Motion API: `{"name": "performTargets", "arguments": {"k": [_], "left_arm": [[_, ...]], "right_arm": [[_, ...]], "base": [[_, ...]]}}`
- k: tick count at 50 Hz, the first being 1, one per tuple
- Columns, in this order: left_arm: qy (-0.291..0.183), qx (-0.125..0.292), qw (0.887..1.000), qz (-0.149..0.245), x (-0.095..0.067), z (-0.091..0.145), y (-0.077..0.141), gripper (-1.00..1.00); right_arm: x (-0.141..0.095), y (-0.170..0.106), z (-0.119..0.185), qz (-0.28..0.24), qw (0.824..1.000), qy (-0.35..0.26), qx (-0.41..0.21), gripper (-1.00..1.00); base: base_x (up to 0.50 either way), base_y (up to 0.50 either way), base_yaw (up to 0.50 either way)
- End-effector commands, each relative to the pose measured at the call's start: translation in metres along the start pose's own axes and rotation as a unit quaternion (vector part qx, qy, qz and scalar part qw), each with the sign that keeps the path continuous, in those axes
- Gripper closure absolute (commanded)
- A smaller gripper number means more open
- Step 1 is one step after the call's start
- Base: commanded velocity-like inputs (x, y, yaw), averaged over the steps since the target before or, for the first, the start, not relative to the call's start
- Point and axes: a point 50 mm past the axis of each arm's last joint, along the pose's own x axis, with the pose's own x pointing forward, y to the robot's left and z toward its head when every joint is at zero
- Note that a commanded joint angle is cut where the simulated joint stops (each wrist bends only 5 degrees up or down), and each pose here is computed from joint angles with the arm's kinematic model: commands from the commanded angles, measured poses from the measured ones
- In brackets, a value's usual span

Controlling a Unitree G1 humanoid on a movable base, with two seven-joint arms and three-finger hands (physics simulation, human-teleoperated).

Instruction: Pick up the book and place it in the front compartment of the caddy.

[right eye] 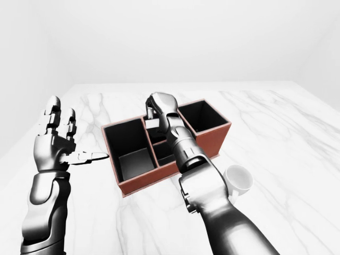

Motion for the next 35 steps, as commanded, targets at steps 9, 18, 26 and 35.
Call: {"name": "performTargets", "arguments": {"k": [9, 18, 26, 35], "left_arm": [[-0.003, 0.0, 1.0, 0.0, -0.0002, 0.0015, 0.0, -1.0], [0.0, 0.001, 1.0, 0.0, -0.0006, 0.0002, -0.0002, -1.0], [0.0, 0.001, 1.0, -0.002, -0.0004, -0.0001, -0.0008, -1.0], [-0.001, 0.001, 1.0, -0.003, -0.0006, 0.0008, -0.0013, -1.0]], "right_arm": [[0.0036, -0.0141, 0.0055, -0.049, 0.999, -0.012, -0.009, 1.0], [0.0027, -0.012, 0.0045, -0.05, 0.999, -0.012, -0.016, -1.0], [0.0024, -0.0107, 0.0035, -0.046, 0.999, -0.01, -0.015, -1.0], [0.0022, -0.0105, 0.0025, -0.042, 0.999, -0.009, -0.015, -1.0]], "base": [[0.0, 0.0, 0.0], [0.0, 0.0, 0.0], [0.0, 0.0, 0.0], [0.0, 0.0, 0.0]]}}
